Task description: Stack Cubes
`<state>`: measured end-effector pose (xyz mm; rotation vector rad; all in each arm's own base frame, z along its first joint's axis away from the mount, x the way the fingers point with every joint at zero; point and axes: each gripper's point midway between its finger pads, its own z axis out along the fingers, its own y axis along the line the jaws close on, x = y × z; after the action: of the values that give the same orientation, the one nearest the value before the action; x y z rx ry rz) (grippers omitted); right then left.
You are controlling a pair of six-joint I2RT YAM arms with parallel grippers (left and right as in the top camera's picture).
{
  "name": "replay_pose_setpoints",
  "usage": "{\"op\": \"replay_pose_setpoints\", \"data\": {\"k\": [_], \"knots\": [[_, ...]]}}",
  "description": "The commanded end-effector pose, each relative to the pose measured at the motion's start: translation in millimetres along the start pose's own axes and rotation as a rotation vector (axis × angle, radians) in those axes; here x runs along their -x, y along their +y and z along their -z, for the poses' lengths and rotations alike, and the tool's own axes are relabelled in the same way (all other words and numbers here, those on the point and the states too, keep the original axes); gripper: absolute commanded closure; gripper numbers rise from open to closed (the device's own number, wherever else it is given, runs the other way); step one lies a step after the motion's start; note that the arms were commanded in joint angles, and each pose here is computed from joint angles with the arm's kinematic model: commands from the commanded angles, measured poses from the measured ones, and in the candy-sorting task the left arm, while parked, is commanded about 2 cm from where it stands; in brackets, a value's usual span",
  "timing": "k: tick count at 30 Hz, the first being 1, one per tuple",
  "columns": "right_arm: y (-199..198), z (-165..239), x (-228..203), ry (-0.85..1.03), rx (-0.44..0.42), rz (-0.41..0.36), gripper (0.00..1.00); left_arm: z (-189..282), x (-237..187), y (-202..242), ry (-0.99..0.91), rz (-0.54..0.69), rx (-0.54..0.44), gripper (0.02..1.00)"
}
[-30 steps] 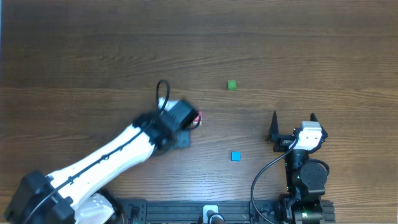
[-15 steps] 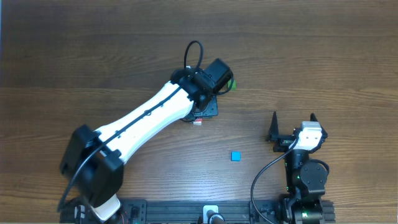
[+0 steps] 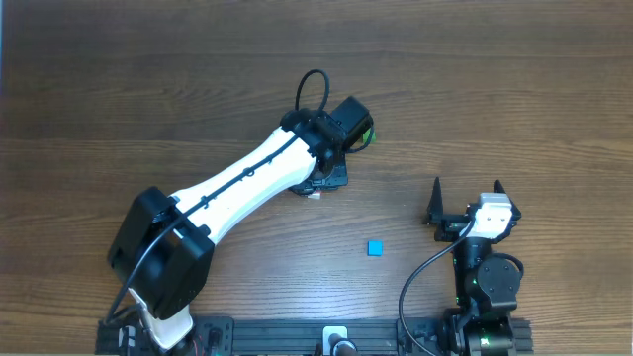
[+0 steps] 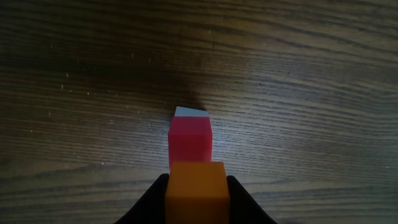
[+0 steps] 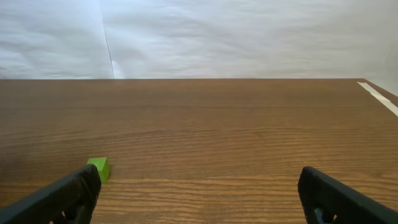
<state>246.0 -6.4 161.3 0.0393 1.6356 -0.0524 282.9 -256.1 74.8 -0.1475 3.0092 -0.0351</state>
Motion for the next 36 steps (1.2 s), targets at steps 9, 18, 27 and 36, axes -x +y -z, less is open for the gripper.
{"op": "replay_pose_setpoints", "data": {"k": [9, 18, 27, 36], "knots": [[-0.2, -0.2, -1.9, -0.002, 0.002, 0.001, 0.009, -16.2, 6.7, -0.9, 0.0, 0.024, 0.028, 0.961], [-0.2, -0.3, -2.1, -0.001, 0.002, 0.001, 0.009, -16.6, 9.9, -0.2, -0.015, 0.026, 0.034, 0.952], [-0.2, -0.2, -1.9, -0.002, 0.002, 0.001, 0.007, -16.2, 12.4, 7.6, -0.036, 0.042, 0.073, 0.941], [-0.3, -0.2, -1.9, -0.002, 0.001, 0.001, 0.009, -16.2, 13.6, 6.3, -0.041, 0.043, 0.068, 0.932]]}}
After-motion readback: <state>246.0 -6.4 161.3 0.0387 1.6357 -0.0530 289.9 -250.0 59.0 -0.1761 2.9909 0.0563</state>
